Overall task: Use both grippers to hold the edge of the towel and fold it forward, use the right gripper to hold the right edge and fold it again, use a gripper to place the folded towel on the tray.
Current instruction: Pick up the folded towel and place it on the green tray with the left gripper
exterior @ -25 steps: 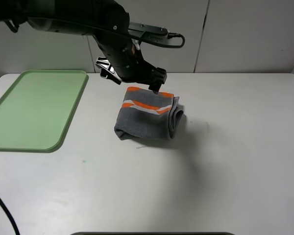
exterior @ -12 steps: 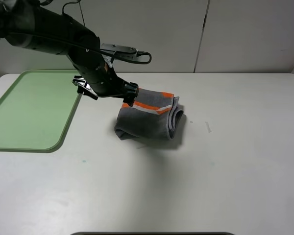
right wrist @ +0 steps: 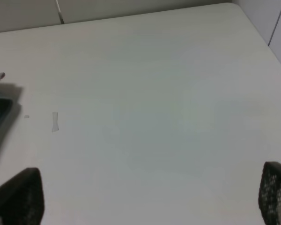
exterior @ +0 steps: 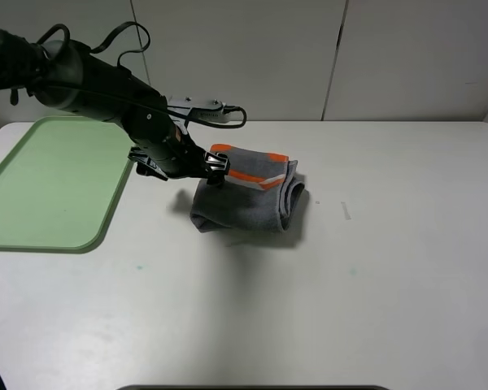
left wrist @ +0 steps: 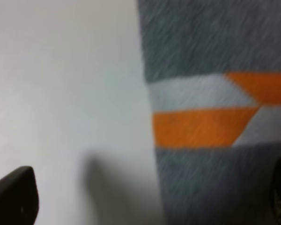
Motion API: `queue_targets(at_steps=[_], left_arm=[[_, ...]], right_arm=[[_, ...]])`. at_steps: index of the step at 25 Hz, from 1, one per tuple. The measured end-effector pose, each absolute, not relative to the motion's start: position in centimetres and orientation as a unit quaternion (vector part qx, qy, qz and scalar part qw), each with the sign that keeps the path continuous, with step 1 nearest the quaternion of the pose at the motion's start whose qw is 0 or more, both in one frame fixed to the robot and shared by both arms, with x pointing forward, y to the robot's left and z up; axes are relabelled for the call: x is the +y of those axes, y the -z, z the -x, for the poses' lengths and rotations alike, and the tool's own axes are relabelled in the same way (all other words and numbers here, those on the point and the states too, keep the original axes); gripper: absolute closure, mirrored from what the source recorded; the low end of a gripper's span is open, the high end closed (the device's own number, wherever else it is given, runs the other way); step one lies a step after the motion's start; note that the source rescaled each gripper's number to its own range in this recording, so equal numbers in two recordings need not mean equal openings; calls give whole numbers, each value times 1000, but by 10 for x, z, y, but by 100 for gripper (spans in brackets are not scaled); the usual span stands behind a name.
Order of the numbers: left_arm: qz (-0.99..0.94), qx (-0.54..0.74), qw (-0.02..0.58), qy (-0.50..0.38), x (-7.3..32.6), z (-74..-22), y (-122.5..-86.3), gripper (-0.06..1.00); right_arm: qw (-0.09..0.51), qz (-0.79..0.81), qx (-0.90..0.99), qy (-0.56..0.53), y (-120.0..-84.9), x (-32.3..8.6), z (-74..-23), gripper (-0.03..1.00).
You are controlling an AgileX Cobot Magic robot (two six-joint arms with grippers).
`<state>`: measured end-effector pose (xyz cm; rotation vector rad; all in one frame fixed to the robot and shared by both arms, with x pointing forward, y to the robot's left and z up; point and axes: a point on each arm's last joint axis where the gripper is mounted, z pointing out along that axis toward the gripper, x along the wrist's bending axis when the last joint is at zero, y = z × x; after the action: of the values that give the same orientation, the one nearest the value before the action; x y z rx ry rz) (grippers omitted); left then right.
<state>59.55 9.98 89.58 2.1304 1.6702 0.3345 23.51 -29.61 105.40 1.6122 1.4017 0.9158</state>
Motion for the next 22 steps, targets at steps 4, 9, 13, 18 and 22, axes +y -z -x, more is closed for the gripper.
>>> queue_targets(at_steps=[4,9,13,18,22], left_arm=[[-759,599,226,-118,96,-599,-886,-6],[-754,607,228,-109,94,-601,-870,-6],[-753,607,231,-108,92,-602,-864,-6],[-752,605,237,-109,91,-603,-862,-5],[-752,603,243,-110,90,-604,-862,-3]], right_arm=[[397,-636,553,-362,-1054,-296,-235,-3],[397,-636,553,-362,-1054,-296,-235,-3],[397,-636,553,-362,-1054,-296,-235,-3],[397,-636,553,-362,-1054,-296,-235,-3],[397,-636,553,-362,-1054,-296,-235,-3]])
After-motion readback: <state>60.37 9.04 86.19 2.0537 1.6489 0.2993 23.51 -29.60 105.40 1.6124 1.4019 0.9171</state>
